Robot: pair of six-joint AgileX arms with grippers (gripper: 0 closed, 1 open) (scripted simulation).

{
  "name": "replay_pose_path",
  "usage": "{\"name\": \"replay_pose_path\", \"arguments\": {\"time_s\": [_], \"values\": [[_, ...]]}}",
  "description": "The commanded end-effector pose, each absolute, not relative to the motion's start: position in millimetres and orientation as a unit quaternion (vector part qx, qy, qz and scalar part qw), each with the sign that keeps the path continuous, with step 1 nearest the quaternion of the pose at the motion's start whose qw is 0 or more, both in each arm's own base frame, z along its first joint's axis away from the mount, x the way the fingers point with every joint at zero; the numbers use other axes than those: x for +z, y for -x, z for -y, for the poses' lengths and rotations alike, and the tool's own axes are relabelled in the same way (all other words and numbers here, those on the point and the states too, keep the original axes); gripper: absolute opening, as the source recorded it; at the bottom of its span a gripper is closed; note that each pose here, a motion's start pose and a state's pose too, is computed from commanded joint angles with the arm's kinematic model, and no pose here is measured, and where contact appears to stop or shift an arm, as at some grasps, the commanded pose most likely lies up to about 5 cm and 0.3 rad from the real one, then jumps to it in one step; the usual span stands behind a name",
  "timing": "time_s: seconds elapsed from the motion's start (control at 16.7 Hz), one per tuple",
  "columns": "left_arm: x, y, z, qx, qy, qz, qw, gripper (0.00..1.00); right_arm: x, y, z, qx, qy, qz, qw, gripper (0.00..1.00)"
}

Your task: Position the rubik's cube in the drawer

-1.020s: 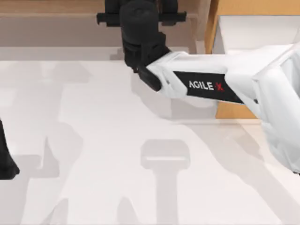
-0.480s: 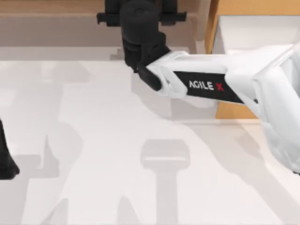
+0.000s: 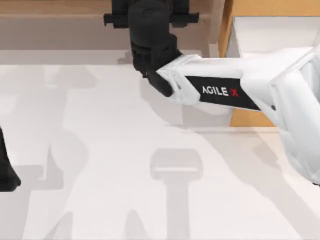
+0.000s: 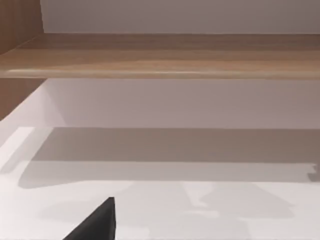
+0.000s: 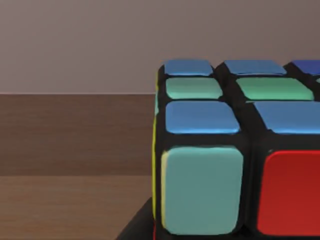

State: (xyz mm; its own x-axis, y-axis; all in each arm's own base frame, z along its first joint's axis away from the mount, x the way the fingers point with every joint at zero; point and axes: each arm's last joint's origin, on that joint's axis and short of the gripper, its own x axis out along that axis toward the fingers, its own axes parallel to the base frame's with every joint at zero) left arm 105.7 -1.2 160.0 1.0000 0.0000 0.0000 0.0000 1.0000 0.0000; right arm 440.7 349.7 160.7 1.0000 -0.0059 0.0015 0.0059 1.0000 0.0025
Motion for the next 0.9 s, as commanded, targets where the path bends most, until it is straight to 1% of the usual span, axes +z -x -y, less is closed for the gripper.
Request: {"name": "replay_pose_path", "arguments": {"time_s": [0.36,0.72,0.9], "values": [[160.0,-105.7,1.2,0.0,0.0,0.0,1.0,1.0,179.8,-421.5,-349.8,-0.003,-0.001,0.001,1.0,0.0],[160.0,-105.7,1.2,0.0,0.0,0.0,1.0,1.0,186.3,-426.3,-346.4,0.001,-0.003,0.0,1.0,0.0],[160.0,-105.7,1.2,0.0,0.0,0.0,1.0,1.0,200.2,-432.0,-348.8,0.036,-0.001,-0.019,0.999,0.0]]}}
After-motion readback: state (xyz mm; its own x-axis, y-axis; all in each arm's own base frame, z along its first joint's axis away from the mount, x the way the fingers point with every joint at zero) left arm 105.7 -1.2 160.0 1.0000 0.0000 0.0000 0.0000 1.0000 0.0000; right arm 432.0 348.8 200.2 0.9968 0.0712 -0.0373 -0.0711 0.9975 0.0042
